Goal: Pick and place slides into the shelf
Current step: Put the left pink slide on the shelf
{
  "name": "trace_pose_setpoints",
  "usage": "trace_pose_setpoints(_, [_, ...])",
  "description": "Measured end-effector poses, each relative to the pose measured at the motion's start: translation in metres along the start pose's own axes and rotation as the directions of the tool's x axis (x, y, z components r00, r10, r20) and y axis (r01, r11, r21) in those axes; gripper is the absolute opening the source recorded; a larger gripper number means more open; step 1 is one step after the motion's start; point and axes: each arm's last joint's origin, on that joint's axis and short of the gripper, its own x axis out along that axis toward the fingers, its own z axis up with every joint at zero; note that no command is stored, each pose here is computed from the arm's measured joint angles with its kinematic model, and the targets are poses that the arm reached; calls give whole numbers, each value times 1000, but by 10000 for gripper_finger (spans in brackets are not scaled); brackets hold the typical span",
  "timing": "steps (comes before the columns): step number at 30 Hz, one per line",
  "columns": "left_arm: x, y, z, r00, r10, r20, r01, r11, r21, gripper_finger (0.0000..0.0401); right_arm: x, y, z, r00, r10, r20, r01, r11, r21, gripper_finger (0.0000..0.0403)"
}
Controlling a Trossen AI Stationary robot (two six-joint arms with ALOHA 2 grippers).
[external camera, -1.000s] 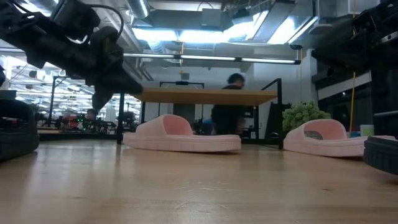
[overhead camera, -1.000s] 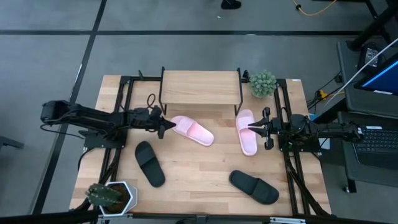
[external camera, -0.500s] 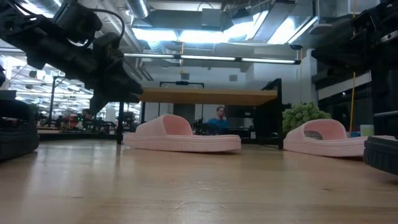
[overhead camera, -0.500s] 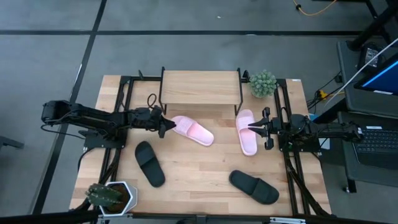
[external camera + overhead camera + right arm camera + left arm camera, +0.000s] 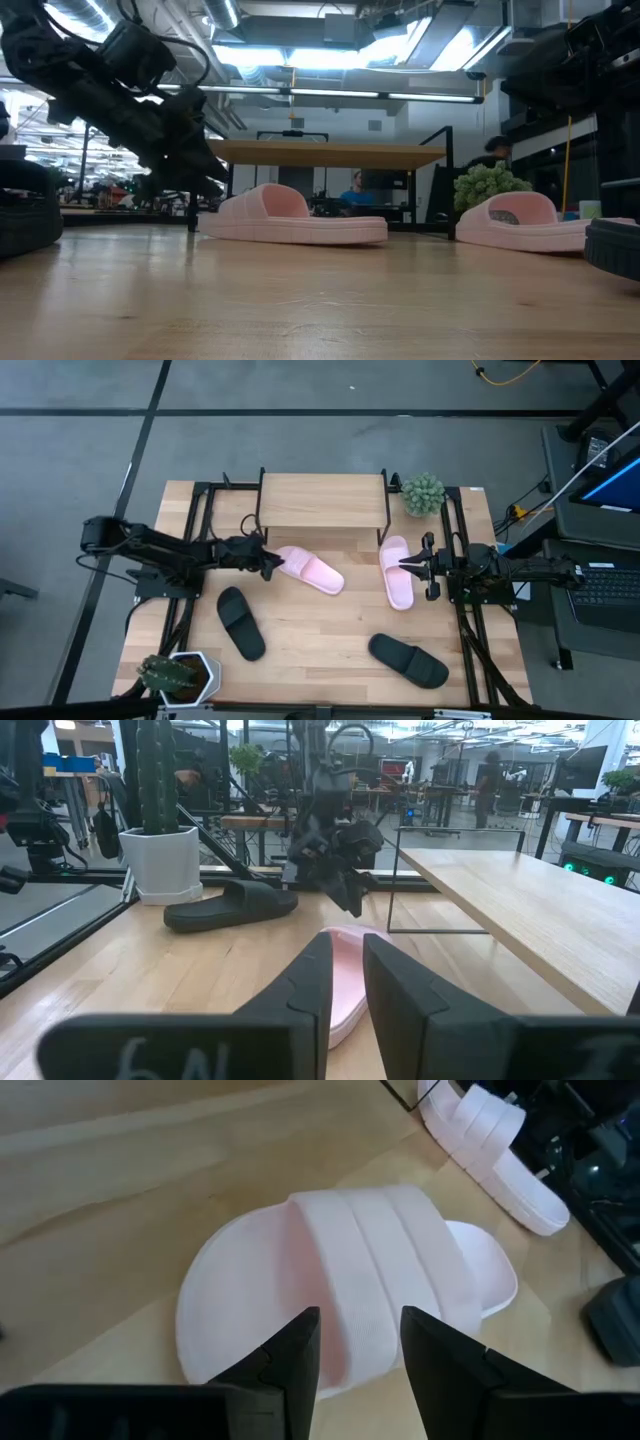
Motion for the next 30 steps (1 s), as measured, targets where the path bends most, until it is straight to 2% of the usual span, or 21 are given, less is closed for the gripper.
trace_pose_setpoints(8, [11, 7, -9, 998, 45, -47, -47, 998, -43, 133, 0, 0, 0, 1000, 0, 0, 0, 1000, 0, 63])
trace_pose_setpoints(13, [15, 3, -9, 997, -45, -59, 42, 998, -51, 133, 0, 0, 0, 1000, 0, 0, 0, 1000, 0, 63])
trace_pose_setpoints(21, [21, 7, -14, 997, -36, -73, 32, 998, -53, 133, 0, 0, 0, 1000, 0, -1, 0, 1000, 0, 63])
trace_pose_setpoints(28, [28, 4, -14, 991, -117, -66, 114, 992, -51, 133, 0, 0, 0, 1000, 0, -1, 0, 1000, 0, 63])
trace_pose_setpoints(30, [30, 4, -15, 990, -114, -77, 110, 993, -51, 133, 0, 0, 0, 1000, 0, -1, 0, 1000, 0, 63])
